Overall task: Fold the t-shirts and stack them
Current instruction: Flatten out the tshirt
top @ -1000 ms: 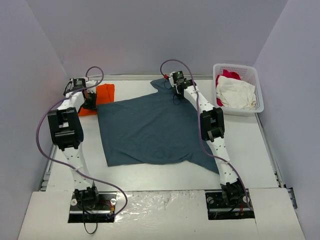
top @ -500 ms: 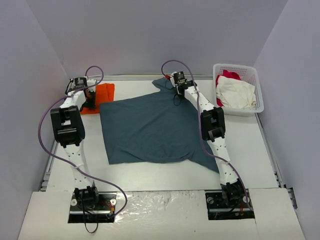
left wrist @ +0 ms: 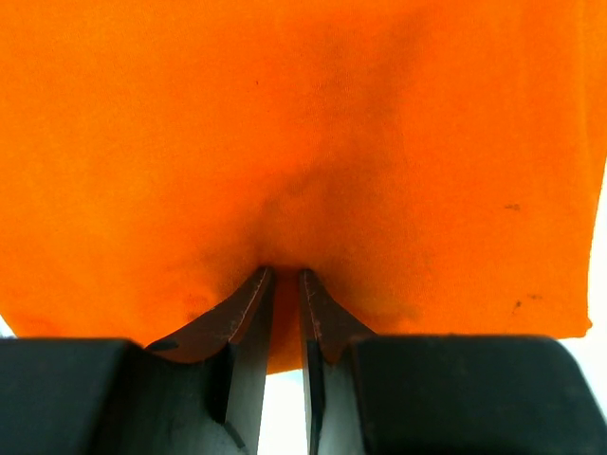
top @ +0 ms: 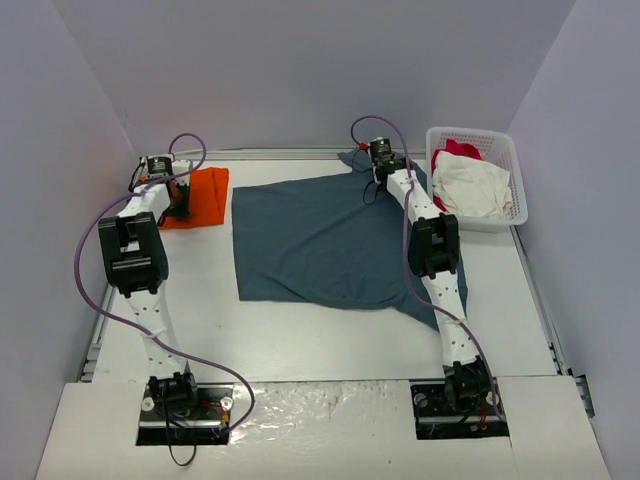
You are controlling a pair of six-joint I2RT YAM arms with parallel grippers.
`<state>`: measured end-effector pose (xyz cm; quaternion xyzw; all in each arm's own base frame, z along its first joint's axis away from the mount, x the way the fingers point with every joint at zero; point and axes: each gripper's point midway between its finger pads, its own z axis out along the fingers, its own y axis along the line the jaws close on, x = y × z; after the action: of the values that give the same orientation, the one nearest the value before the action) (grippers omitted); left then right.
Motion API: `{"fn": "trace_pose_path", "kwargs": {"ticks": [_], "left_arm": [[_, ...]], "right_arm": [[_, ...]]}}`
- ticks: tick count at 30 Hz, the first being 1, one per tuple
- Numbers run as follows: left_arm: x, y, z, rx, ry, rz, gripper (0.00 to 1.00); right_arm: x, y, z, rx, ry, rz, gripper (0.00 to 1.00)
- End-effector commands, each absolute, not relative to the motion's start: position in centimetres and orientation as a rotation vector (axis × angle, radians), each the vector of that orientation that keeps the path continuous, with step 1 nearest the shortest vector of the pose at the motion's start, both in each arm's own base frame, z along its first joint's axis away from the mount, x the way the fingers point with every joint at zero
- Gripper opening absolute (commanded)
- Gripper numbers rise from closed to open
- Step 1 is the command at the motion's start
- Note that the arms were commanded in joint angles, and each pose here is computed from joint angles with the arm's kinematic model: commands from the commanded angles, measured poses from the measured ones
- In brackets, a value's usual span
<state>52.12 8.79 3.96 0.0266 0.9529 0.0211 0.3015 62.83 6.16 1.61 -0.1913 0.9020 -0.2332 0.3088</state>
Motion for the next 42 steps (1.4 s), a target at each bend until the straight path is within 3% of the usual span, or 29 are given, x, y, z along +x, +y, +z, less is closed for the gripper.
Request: {"fn": "trace_pose_path", "kwargs": {"ticks": [1,6,8,9,12,15,21,23,24,25,27,28,31,36,42], "left_arm": [[50.5,9.6,5.8,0.05,2.54,0.084,0.17],[50.2,9.4,7.0,0.073,2.521,0.084,0.19],[50.0,9.2,8.1,0.085,2.505,0.082,0.21],[49.9,9.3,9.2,0.088,2.484,0.088,0.22],[49.4,8.9,11.8,0.111,2.432,0.094,0.23],[48.7,8.9,15.1,0.129,2.363,0.147,0.24],[46.1,6.3,20.4,0.298,2.275,0.105,0.3],[43.5,2.5,19.6,0.537,2.296,-0.053,0.31],[42.2,1.1,19.8,0.618,2.291,-0.101,0.32],[40.9,-0.3,19.2,0.701,2.299,-0.148,0.32],[35.6,-5.0,16.2,1.021,2.326,-0.319,0.33],[33.6,-6.9,15.1,1.147,2.327,-0.359,0.34],[28.7,-9.3,11.2,1.395,2.334,-0.412,0.41],[28.1,-10.9,9.2,1.473,2.283,-0.424,0.54],[30.1,-12.0,8.9,1.515,2.222,-0.384,0.58]], "right_arm": [[58.6,4.7,-4.9,-0.602,2.594,-0.652,0.0],[59.7,6.7,-1.4,-0.63,2.527,-0.581,0.0],[60.2,7.7,1.0,-0.64,2.479,-0.56,0.06],[60.6,8.2,2.1,-0.635,2.456,-0.541,0.24],[61.6,9.4,6.9,-0.59,2.365,-0.483,0.58],[61.8,10.4,14.3,-0.537,2.241,-0.479,0.72],[58.1,12.0,23.0,-0.586,2.138,-0.379,0.77],[54.3,12.6,23.9,-0.684,2.154,-0.262,0.78],[52.0,12.2,27.0,-0.72,2.106,-0.232,0.78],[49.4,12.0,23.8,-0.794,2.19,-0.195,0.78],[44.6,12.3,25.8,-0.885,2.157,-0.079,0.78],[41.8,11.6,23.2,-0.943,2.24,-0.055,0.78],[35.8,9.8,24.1,-0.974,2.257,-0.027,0.78],[27.5,6.8,23.3,-0.919,2.259,0.023,0.79],[24.4,3.9,23.4,-0.733,2.227,0.119,0.79]]}}
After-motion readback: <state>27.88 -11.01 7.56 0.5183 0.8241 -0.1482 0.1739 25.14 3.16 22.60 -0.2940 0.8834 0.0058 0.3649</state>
